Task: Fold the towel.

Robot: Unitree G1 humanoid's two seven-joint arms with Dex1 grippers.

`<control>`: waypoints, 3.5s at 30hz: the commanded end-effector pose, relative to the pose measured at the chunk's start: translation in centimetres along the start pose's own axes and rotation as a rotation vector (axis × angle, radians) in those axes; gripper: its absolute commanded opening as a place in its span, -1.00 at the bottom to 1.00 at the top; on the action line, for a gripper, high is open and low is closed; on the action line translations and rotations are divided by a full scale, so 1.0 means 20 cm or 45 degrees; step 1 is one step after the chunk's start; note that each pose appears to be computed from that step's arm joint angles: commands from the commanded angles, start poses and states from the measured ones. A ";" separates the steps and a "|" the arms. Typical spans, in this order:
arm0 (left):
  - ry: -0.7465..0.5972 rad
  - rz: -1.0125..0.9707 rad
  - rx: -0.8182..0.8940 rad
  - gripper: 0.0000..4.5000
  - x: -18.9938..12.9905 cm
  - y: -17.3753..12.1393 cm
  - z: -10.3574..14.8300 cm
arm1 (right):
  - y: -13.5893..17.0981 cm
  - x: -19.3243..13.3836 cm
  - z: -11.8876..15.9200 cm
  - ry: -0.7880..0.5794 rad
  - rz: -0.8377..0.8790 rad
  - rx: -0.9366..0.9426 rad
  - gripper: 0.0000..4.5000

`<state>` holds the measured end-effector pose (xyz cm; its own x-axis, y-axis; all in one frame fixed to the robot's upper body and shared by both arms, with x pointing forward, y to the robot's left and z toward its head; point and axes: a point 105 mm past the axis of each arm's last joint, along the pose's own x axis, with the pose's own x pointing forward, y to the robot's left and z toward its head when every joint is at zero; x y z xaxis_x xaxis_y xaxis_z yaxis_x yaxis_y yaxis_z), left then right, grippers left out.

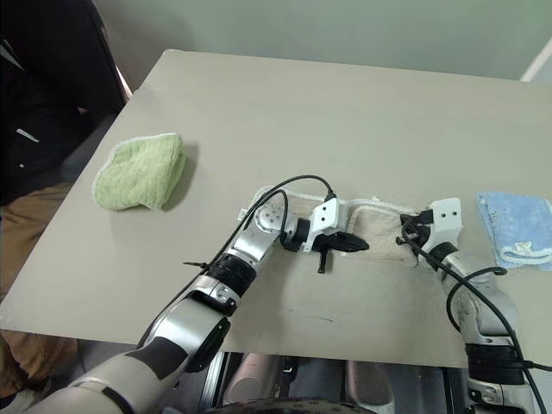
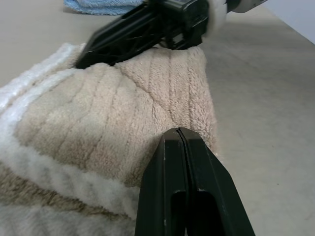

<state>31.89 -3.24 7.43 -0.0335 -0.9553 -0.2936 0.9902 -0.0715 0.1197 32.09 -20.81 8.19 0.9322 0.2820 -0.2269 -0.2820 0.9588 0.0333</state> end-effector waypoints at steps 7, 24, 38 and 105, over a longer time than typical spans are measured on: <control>-0.056 0.061 -0.056 -0.99 -0.03 0.04 0.04 | -0.02 -0.01 -0.04 0.032 -0.016 -0.145 -1.00; -0.323 0.265 -0.297 0.49 -0.41 0.16 0.34 | 0.17 -0.16 0.30 -0.145 0.369 -0.226 -0.32; -0.355 0.685 -0.661 1.00 -0.84 0.13 0.20 | 0.30 -0.15 0.36 -0.113 0.585 -0.339 0.99; -0.396 0.828 -1.734 -0.99 -1.03 0.00 -0.03 | 0.29 -0.05 0.30 -0.054 0.508 -0.319 1.00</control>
<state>32.45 16.47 11.86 0.5749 -0.7423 -0.3442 0.1778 0.5239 -0.8330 30.71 -15.05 13.00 0.7299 0.6362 -0.2498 -0.6716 0.7355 -0.0893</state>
